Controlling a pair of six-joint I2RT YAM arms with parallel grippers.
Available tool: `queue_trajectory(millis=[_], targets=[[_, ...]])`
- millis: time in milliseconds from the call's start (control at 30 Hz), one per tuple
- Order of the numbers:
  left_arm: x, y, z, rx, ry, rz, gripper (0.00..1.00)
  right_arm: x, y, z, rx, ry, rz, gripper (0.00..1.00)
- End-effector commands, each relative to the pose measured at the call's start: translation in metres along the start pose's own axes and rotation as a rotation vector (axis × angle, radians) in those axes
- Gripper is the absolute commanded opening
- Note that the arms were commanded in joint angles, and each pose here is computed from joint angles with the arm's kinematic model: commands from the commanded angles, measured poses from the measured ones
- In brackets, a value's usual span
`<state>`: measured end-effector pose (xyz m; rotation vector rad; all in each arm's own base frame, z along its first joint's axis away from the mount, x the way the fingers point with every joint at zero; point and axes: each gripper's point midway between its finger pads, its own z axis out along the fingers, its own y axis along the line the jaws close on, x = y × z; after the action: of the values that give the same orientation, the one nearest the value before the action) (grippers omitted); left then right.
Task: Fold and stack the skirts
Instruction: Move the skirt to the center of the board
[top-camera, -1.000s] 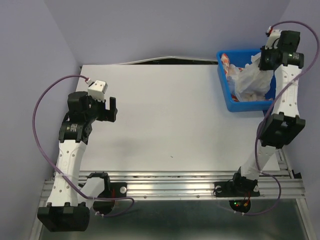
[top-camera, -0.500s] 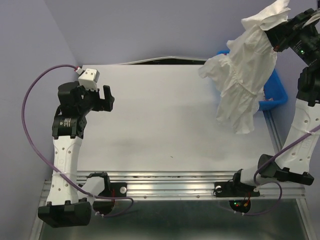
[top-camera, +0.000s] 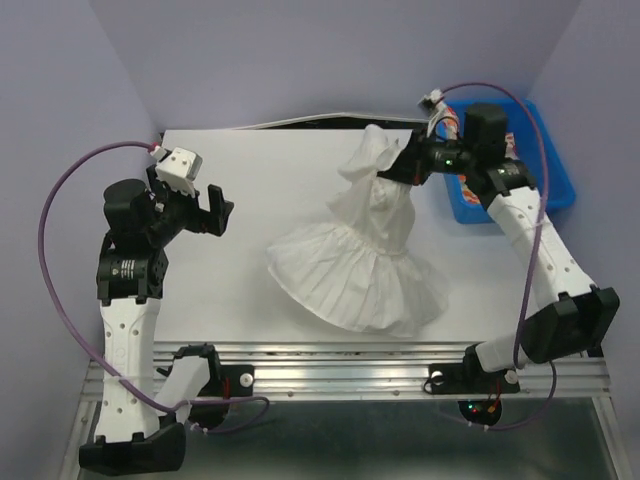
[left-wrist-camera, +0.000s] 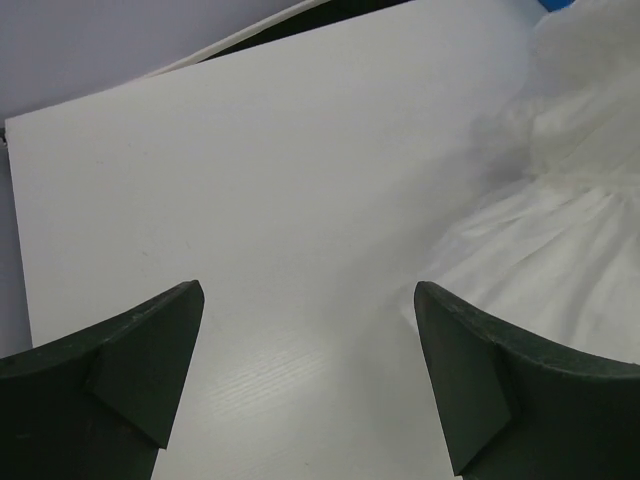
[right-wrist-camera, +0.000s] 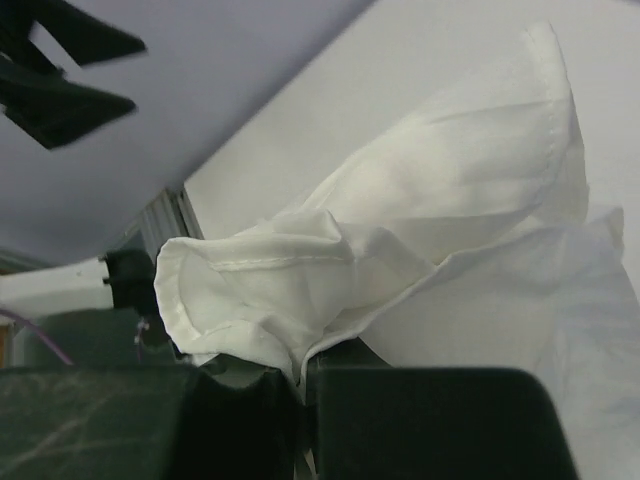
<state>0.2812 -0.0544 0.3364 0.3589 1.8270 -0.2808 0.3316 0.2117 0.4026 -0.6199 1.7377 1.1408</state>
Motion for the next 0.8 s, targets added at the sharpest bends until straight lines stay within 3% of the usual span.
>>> queue_trajectory(millis=[0,100,167,200,233,300,333,500,633,767], targets=[[0.015,-0.018,-0.007,0.106,0.007,0.118,0.99,0.096,-0.053,0.023,0.086,0.180,0.062,0.01],[0.041,-0.026,-0.012,0.165,0.057,0.208,0.98,0.144,-0.101,0.035,0.167,0.268,0.066,0.03],[0.058,-0.029,-0.015,0.207,0.095,0.275,0.98,0.168,-0.126,0.041,0.202,0.320,0.048,0.17],[0.064,-0.031,-0.016,0.212,0.112,0.266,0.98,0.169,-0.127,0.041,0.199,0.323,0.034,0.35],[0.074,-0.033,-0.017,0.240,0.122,0.319,0.98,0.182,-0.137,0.043,0.215,0.354,0.054,0.68],[0.080,-0.035,-0.018,0.265,0.129,0.360,0.97,0.203,-0.145,0.040,0.222,0.423,0.067,0.78],[0.083,-0.035,-0.017,0.276,0.130,0.400,0.97,0.206,-0.147,0.039,0.229,0.440,0.068,0.97],[0.121,-0.038,-0.011,0.378,0.223,0.538,0.95,0.221,-0.173,0.013,0.432,0.530,0.044,1.00],[0.155,-0.045,-0.005,0.486,0.299,0.690,0.92,0.183,-0.171,-0.017,0.558,0.509,-0.139,1.00],[0.185,-0.050,-0.001,0.578,0.335,0.839,0.90,0.181,-0.148,-0.052,0.551,0.638,-0.229,1.00]])
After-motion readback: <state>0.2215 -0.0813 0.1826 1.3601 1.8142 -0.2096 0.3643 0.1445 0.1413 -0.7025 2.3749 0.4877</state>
